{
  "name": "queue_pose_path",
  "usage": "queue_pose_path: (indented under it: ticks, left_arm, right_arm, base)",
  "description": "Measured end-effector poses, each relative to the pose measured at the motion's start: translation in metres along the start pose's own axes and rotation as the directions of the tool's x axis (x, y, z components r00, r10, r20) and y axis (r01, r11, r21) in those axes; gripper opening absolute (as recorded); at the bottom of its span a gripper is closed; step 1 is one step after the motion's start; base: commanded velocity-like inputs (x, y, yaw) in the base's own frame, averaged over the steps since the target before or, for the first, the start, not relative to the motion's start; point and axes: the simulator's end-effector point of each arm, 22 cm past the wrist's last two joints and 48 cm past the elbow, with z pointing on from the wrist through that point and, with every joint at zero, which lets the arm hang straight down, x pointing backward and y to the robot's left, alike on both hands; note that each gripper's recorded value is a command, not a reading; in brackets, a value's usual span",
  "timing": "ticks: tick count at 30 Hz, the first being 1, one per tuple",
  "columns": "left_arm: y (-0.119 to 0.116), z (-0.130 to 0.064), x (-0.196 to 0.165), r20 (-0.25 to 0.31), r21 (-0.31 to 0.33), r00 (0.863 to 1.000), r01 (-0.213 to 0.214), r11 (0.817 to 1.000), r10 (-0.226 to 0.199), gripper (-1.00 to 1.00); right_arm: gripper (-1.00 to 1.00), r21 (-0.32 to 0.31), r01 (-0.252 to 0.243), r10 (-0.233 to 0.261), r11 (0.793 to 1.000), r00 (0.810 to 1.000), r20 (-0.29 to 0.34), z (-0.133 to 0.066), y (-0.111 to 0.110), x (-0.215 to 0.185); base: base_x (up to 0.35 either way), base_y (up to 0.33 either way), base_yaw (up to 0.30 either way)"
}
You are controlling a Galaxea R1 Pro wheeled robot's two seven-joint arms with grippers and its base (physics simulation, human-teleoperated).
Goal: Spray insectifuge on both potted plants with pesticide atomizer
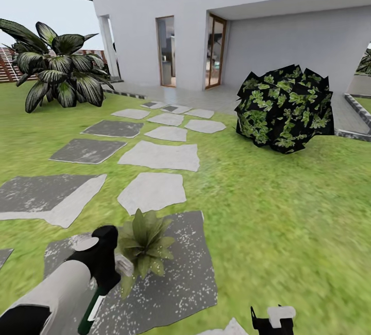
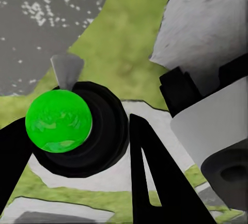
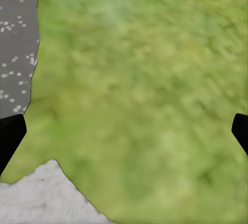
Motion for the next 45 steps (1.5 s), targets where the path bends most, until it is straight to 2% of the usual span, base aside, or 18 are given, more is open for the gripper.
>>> queue_pose_path:
  ticks: [3,14,18,22,32,40,42,45]
  left_arm:
    - [-0.003,0.005,0.003,-0.005,0.005,1.0,-0.003,1.0,0.003,-1.0]
    - [-0.002,0.001,-0.002,0.016,-0.004,1.0,0.0,1.0,0.0,-1.0]
    - [0.005,-0.011,-0.011,0.051,-0.03,0.999,0.0,1.0,0.001,-1.0]
    - [0.012,-0.012,-0.012,0.057,-0.066,0.998,0.002,0.998,0.001,-1.0]
    - [0.011,-0.009,-0.014,0.067,-0.051,0.998,0.009,0.999,-0.005,-1.0]
    - [0.011,0.002,-0.008,0.042,-0.039,0.999,0.01,0.999,-0.008,-1.0]
    - [0.003,0.02,0.006,0.01,-0.023,1.0,0.007,1.0,-0.007,-1.0]
    - [0.0,0.026,0.01,0.003,-0.021,1.0,0.002,1.0,-0.002,-1.0]
  right_arm:
    - [1.0,0.0,0.0,0.0,1.0,1.0,0.0,0.0,0.0,0.0]
    - [1.0,0.0,0.001,-0.001,1.0,1.0,0.0,0.0,0.0,0.0]
    - [1.0,-0.001,0.001,-0.001,1.0,1.0,0.0,0.0,0.0,0.0]
    - [1.0,-0.001,0.001,-0.001,1.0,1.0,0.0,0.0,0.0,0.0]
    - [1.0,0.0,-0.001,0.001,1.0,1.0,-0.005,0.0,0.001,0.002]
    - [1.0,-0.002,0.0,0.0,1.0,1.0,-0.017,0.0,0.002,0.008]
    - [1.0,-0.002,0.0,0.0,1.0,1.0,-0.017,0.0,0.002,0.008]
    - [1.0,-0.002,0.0,0.0,1.0,1.0,-0.017,0.0,0.002,0.008]
  base:
    - [0.0,0.0,0.0]
    - [0.133,0.0,0.0]
    - [0.012,0.0,0.0]
    - [0.0,0.0,0.0]
    - [0.0,0.0,0.0]
    - [0.0,0.0,0.0]
    - [0.0,0.0,0.0]
    - [0.0,0.0,0.0]
